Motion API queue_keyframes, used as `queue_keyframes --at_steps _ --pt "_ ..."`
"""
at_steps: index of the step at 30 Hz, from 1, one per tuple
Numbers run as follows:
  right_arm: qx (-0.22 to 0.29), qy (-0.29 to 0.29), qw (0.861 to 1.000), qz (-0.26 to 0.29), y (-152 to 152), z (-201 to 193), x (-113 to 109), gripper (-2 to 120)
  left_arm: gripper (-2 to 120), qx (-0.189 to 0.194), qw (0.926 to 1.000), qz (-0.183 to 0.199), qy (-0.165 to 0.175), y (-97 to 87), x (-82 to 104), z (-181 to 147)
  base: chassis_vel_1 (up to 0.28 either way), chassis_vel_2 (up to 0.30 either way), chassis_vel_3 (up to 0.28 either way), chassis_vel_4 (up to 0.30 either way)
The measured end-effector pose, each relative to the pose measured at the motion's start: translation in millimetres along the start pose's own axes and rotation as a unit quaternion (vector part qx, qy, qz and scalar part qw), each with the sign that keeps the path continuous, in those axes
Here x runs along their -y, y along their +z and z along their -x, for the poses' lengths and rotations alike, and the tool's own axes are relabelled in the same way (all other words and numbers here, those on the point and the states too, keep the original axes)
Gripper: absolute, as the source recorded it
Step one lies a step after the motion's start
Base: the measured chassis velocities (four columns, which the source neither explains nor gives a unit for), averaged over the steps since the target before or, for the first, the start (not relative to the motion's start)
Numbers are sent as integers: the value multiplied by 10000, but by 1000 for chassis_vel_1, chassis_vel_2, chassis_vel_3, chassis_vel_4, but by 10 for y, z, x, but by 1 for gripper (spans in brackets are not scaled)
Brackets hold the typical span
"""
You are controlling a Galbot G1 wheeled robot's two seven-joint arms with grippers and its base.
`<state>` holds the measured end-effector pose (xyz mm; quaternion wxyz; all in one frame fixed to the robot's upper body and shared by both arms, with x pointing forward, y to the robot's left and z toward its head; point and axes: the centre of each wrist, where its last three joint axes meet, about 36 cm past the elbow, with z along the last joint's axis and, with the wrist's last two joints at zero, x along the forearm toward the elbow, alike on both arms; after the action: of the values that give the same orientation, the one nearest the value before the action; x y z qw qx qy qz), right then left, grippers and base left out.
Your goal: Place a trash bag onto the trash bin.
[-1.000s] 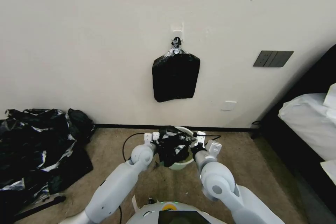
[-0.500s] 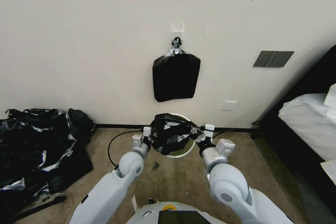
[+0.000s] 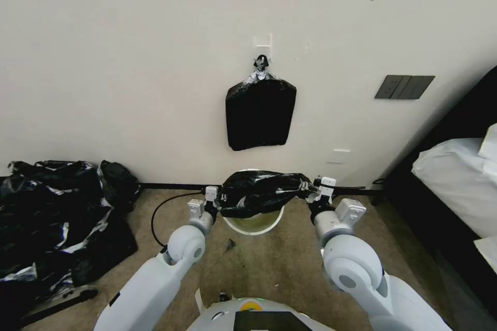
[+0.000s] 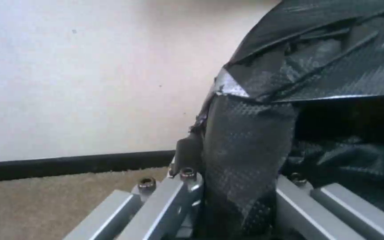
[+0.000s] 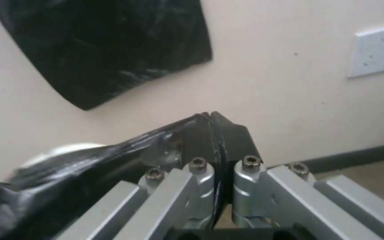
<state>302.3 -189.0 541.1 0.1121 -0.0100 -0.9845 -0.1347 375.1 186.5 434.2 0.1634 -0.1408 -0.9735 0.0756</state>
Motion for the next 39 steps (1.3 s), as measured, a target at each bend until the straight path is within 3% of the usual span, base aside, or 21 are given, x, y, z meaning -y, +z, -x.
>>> queue_keyframes --at_steps 8,14,15,21,23,25,28,29,32,33,35,36,39 --pt "-393 -86 9992 -27 -2 -75 -15 0 1 80 9999 -32 72 -61 -29 -46 0 0 0 0" --pt "-676 -494 9963 -192 -26 -187 -68 18 1 100 9997 -130 177 -126 -23 -79 0 0 0 0" --pt "-570 -623 9960 -290 -67 -228 -69 26 1 98 9998 -107 153 -141 -44 -79 0 0 0 0" --pt "-315 -773 9940 -713 -84 -262 -34 43 1 52 10000 -35 56 -177 -75 -68 0 0 0 0" --pt "-51 -992 9885 -1141 -60 -277 0 55 1 31 10000 3 8 -195 -80 -56 0 0 0 0" --pt "100 -1101 9850 -1328 -59 -279 11 57 1 30 10000 19 -3 -200 -77 -53 0 0 0 0" --pt "503 -1695 9642 -1975 -155 -232 16 73 1 86 9999 149 19 -231 -42 -82 0 0 0 0" --pt "503 -1695 9642 -1975 -155 -232 16 73 1 86 9999 149 19 -231 -42 -82 0 0 0 0" --pt "758 -2375 9318 -2638 -283 -171 -3 86 1 205 9992 334 45 -281 -5 -136 0 0 0 0" --pt "758 -2375 9318 -2638 -283 -171 -3 86 1 205 9992 334 45 -281 -5 -136 0 0 0 0" --pt "753 -2683 9043 -3234 -279 -106 -5 97 1 304 9984 464 64 -322 21 -190 0 0 0 0" --pt "658 -2749 8972 -3393 -261 -94 -20 99 1 347 9980 529 61 -336 30 -209 0 0 0 0" --pt "387 -2766 8878 -3658 -170 -52 -55 99 1 442 9970 640 50 -364 50 -239 0 0 0 0"
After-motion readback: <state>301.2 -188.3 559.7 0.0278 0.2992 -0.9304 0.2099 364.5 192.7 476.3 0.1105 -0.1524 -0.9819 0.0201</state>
